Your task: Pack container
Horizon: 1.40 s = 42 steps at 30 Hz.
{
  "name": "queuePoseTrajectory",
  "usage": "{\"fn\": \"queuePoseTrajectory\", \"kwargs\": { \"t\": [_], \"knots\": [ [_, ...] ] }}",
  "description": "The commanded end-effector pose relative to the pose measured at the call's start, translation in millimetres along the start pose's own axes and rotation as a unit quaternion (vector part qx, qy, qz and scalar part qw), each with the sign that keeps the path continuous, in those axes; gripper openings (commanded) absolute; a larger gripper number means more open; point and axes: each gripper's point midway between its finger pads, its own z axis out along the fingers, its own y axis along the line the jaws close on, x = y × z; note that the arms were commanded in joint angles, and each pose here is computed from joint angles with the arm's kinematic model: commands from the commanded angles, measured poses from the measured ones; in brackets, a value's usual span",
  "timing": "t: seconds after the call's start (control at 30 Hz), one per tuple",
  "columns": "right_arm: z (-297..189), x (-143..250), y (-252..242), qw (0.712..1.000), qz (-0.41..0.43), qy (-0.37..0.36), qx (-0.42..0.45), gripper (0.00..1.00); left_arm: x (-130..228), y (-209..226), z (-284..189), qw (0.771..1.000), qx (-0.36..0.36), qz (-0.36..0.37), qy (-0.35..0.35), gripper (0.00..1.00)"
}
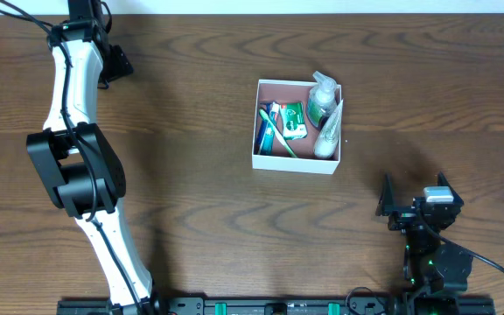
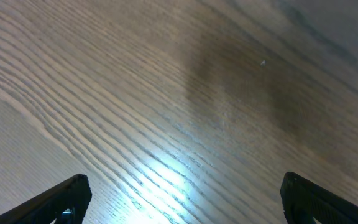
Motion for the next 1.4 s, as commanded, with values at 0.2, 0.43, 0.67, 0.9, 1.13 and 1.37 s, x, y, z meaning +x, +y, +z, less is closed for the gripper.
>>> {"fn": "queuePoseTrajectory", "kwargs": {
  "t": [0.2, 0.43, 0.67, 0.9, 1.13, 1.37],
  "knots": [
    [-0.1, 0.5, 3.3, 1.000, 0.006, -0.001, -0.006, 0.99, 3.0, -13.6, -41.4, 1.000, 0.026, 0.014, -0.004, 0.98],
    [-0.1, 0.5, 3.3, 1.000, 0.006, -0.001, -0.006, 0.99, 0.1, -33.4, -121.5, 0.996, 0.063, 0.034, -0.059, 0.98],
    [-0.1, 0.5, 3.3, 1.000, 0.006, -0.001, -0.006, 0.99, 7.4, -23.9, -166.0, 0.993, 0.082, 0.020, -0.088, 0.98],
    [-0.1, 0.5, 3.3, 1.000, 0.006, -0.001, -0.006, 0.99, 35.7, -15.5, -172.4, 0.986, 0.106, -0.014, -0.125, 0.98],
    [-0.1, 0.5, 3.3, 1.000, 0.006, -0.001, -0.006, 0.99, 81.3, 11.2, -180.6, 0.965, 0.147, -0.039, -0.213, 0.98],
    [-0.1, 0.5, 3.3, 1.000, 0.006, -0.001, -0.006, 0.99, 125.1, 30.2, -190.7, 0.938, 0.180, 0.007, -0.295, 0.98]
  ]
}}
